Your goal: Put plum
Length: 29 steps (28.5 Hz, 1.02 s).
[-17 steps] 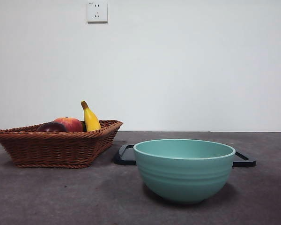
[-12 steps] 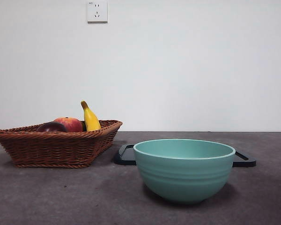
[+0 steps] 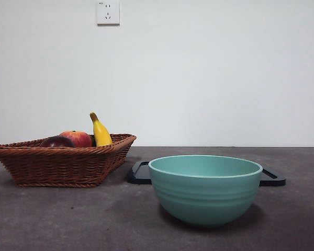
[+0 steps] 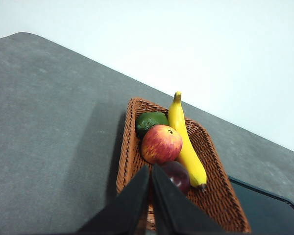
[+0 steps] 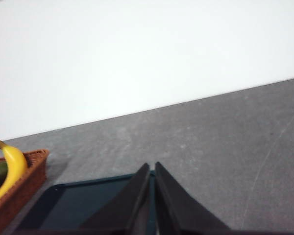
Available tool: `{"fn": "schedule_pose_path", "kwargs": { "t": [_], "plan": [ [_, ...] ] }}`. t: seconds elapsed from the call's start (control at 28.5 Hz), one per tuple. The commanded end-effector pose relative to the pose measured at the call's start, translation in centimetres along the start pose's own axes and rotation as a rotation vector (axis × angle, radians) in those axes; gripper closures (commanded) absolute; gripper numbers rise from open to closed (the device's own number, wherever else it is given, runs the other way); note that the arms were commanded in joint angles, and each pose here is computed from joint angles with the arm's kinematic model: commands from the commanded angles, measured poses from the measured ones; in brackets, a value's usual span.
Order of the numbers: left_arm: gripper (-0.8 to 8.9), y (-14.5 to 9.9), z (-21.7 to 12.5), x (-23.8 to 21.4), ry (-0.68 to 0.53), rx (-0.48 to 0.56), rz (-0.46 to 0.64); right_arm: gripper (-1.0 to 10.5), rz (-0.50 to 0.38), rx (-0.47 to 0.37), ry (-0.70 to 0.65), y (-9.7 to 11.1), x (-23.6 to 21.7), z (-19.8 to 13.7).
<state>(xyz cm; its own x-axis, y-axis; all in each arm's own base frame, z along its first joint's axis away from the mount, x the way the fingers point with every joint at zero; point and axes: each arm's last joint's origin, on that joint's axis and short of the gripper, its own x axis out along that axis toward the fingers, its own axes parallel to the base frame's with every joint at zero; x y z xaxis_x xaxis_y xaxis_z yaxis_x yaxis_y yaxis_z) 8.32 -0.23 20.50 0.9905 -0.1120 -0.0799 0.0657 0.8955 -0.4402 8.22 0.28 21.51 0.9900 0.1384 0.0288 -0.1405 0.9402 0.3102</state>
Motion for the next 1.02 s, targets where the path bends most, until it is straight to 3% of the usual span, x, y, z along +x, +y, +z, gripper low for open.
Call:
{"fn": "schedule_pose_path", "kwargs": {
  "t": [0.04, 0.21, 0.49, 0.77, 1.02],
  "plan": [
    [8.03, -0.9, 1.7, -0.6, 0.011, -0.006, 0.003, 9.4, 0.012, 0.007, 0.007, 0.7, -0.4, 1.9],
    [8.03, -2.4, 4.1, -1.3, 0.080, 0.063, -0.046, 9.4, 0.065, -0.032, 0.080, 1.9, -0.8, 4.6],
    [8.03, -4.5, 7.8, -1.0, 0.282, 0.225, -0.121, 9.4, 0.173, -0.077, 0.329, 3.7, -0.1, 8.8],
    [8.04, -6.3, 10.5, 0.5, 0.489, 0.258, -0.280, 9.4, 0.254, -0.101, 0.538, 4.7, 1.2, 11.6],
    [8.04, -7.2, 11.7, 1.0, 0.617, 0.289, -0.349, 9.4, 0.305, -0.121, 0.731, 5.2, 1.7, 11.8]
  ]
}}
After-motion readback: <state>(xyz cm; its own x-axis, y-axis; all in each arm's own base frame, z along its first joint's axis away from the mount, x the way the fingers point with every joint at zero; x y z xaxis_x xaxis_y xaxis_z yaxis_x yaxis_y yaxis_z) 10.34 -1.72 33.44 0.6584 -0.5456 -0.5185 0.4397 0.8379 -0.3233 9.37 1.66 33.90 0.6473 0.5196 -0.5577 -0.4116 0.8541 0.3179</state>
